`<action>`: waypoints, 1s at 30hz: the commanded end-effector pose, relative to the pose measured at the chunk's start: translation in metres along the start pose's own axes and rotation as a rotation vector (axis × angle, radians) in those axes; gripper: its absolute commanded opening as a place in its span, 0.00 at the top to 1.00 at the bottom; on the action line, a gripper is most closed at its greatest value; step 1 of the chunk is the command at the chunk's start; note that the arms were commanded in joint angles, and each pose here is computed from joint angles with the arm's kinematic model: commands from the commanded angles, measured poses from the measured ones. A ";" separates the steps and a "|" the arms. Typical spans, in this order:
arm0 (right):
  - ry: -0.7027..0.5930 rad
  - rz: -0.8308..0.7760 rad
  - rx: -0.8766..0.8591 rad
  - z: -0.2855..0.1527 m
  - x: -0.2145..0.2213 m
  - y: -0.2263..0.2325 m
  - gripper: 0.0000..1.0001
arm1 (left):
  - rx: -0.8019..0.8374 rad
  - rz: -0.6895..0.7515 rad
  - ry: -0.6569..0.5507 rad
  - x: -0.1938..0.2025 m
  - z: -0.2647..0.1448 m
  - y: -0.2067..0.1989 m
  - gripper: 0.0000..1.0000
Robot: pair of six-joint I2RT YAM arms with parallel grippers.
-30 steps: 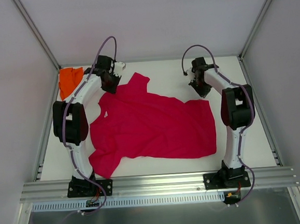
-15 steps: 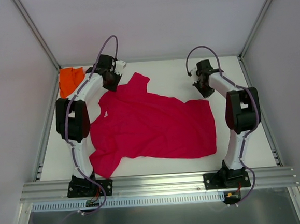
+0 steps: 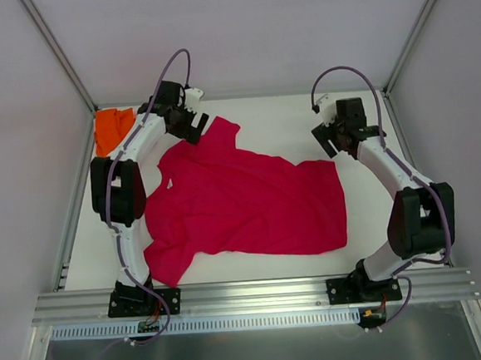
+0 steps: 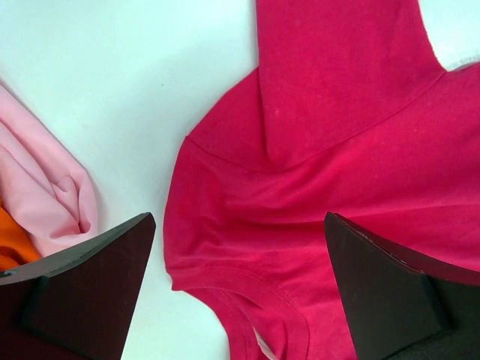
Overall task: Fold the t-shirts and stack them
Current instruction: Flatten out the tshirt
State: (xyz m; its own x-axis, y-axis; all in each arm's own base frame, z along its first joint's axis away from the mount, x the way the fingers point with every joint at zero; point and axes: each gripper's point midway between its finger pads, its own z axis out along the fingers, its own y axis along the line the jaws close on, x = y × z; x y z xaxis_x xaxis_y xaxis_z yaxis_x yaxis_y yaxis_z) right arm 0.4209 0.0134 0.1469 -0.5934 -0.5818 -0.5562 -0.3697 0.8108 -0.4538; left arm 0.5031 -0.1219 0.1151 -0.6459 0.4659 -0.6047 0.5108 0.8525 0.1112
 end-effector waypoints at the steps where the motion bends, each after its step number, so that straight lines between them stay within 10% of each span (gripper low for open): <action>1: -0.074 -0.016 -0.046 -0.016 -0.005 0.006 0.15 | -0.001 0.039 -0.149 -0.041 -0.050 0.000 0.01; 9: -0.045 -0.056 -0.134 -0.045 0.015 0.024 0.16 | 0.045 0.140 -0.198 -0.021 -0.114 -0.029 0.01; 23: 0.014 -0.099 -0.300 -0.049 0.029 0.052 0.22 | 0.081 0.131 -0.025 0.003 -0.082 -0.031 0.01; 30: 0.058 -0.247 -0.373 -0.066 0.064 0.067 0.22 | 0.136 0.391 0.004 0.060 -0.122 -0.055 0.01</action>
State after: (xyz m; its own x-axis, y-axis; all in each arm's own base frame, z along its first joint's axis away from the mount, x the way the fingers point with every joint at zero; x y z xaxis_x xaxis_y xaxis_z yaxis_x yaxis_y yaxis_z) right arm 0.3295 0.0377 0.1230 -0.5402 -0.7129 -0.4471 -0.6767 0.6839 -0.2727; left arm 0.3966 -0.1149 0.1400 -0.5320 0.6646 -0.5247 0.7110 0.6871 0.1495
